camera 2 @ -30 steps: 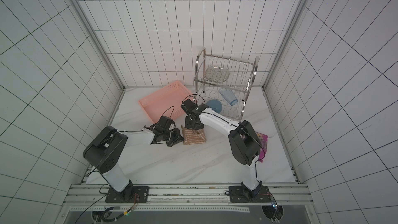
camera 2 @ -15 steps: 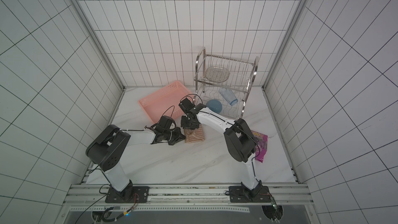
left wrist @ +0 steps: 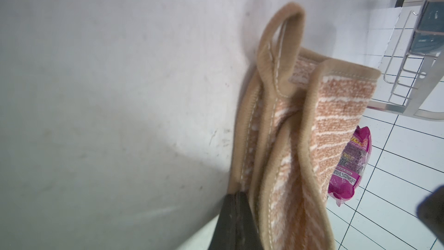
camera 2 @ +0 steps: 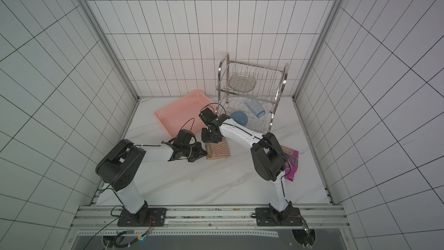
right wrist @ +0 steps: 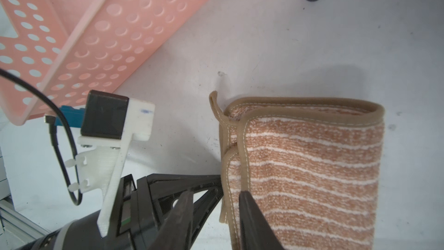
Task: Fold the square dishcloth
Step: Fold the cleaning item at the center of the board, then smooth out the cleaning item at the center of the board.
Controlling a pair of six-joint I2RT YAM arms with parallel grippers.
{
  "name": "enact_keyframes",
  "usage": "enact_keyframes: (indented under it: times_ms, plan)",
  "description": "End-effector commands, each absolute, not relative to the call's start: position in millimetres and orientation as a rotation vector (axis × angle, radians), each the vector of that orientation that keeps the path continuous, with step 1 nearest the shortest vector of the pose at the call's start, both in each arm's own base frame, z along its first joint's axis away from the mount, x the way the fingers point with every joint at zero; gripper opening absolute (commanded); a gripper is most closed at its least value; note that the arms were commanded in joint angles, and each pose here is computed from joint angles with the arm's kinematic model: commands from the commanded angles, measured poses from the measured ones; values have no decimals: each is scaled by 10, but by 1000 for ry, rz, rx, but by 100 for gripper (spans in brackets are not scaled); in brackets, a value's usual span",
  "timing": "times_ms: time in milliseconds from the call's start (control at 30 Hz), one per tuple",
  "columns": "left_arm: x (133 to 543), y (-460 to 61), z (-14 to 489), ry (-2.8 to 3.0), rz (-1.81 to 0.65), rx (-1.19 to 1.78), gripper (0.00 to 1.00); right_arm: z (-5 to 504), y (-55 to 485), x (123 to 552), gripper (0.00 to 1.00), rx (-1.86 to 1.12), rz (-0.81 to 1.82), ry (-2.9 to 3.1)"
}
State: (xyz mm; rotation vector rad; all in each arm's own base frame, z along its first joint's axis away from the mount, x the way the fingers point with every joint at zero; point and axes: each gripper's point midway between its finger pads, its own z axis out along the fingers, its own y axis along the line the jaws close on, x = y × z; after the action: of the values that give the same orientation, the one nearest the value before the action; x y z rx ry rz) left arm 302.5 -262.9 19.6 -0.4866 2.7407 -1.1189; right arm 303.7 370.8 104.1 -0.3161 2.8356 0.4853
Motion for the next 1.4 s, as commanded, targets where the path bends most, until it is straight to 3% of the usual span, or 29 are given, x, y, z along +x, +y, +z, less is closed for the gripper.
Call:
enact_keyframes:
  times_ms: [0, 333, 600, 867, 1200, 1367]
  plan:
    - [2807, -2392, -158, 2859, -955, -593, 1, 1355, 3597, 3065, 37, -358, 416, 2767]
    - [2817, -2391, -127, 2853, -960, -597, 1, 961, 3297, 2928, 38, -418, 196, 2873]
    - [2808, -2388, -161, 2861, -955, -601, 1, 763, 3405, 2860, 50, -520, 144, 2904]
    - [2785, -2364, -201, 2869, -945, -610, 1, 660, 3386, 2806, 50, -555, 105, 2936]
    - [2789, -2358, -210, 2871, -944, -611, 1, 674, 3403, 2788, 27, -560, 101, 2932]
    - [2785, -2361, -218, 2873, -944, -611, 1, 689, 3426, 2775, 8, -563, 120, 2935]
